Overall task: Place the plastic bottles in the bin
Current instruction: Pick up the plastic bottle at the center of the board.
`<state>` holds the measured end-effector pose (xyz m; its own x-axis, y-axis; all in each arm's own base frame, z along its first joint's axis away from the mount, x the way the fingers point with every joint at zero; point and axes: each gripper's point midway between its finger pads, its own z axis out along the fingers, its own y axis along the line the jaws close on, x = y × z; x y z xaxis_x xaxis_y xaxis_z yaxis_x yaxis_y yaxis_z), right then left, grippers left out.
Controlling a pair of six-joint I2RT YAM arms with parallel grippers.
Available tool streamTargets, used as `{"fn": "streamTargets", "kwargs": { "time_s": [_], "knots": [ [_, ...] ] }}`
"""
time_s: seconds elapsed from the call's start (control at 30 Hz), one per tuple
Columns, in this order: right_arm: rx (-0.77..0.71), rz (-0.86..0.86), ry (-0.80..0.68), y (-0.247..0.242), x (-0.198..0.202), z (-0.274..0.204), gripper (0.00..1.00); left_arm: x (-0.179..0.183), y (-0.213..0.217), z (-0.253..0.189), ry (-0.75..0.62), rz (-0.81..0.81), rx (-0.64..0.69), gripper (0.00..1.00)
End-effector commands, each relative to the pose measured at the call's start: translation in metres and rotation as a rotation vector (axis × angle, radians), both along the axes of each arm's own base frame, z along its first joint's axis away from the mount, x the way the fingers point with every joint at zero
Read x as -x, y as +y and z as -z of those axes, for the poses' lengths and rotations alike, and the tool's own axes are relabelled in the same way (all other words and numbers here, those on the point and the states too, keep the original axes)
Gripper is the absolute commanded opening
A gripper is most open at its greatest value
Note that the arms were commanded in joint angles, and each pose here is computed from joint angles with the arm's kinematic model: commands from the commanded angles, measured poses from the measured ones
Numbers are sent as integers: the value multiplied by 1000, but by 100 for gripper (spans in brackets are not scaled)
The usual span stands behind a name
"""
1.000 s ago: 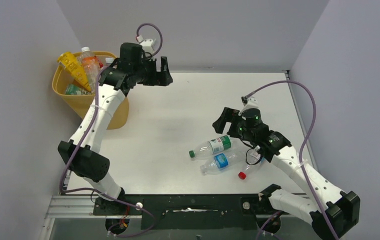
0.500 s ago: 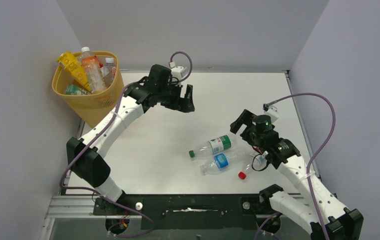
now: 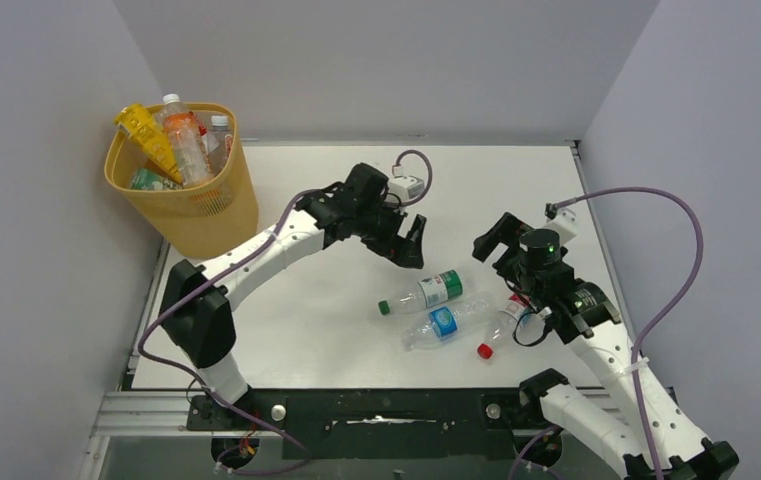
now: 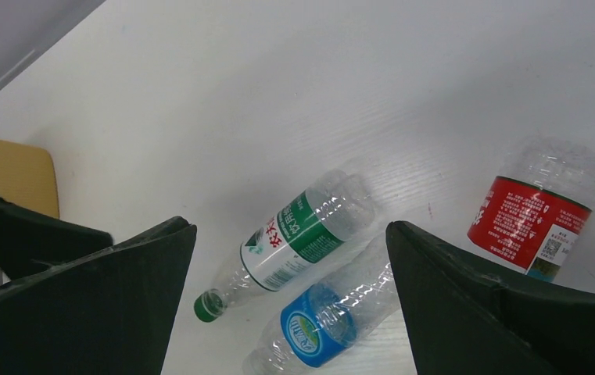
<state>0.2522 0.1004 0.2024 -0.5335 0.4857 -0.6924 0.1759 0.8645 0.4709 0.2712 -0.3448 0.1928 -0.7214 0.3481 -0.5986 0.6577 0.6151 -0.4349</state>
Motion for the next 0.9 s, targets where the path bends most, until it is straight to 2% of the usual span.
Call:
{"fn": "streamTargets", "kwargs": {
  "time_s": [0.0,0.23,0.57,0.87],
  "knots": [
    [2,30,-78,-7,-5,-28,99,6,-43,9,-48,110,43,89],
    [2,34,-105,-12,0,-40,99,-2,-66,52,-104,128,-125,89],
    [-15,26,-121,-12,5,-40,99,-10,-84,87,-79,144,-140,89],
    [-19,23,-133,-14,9,-41,98,1,-110,100,-10,216,-100,89]
  ]
}}
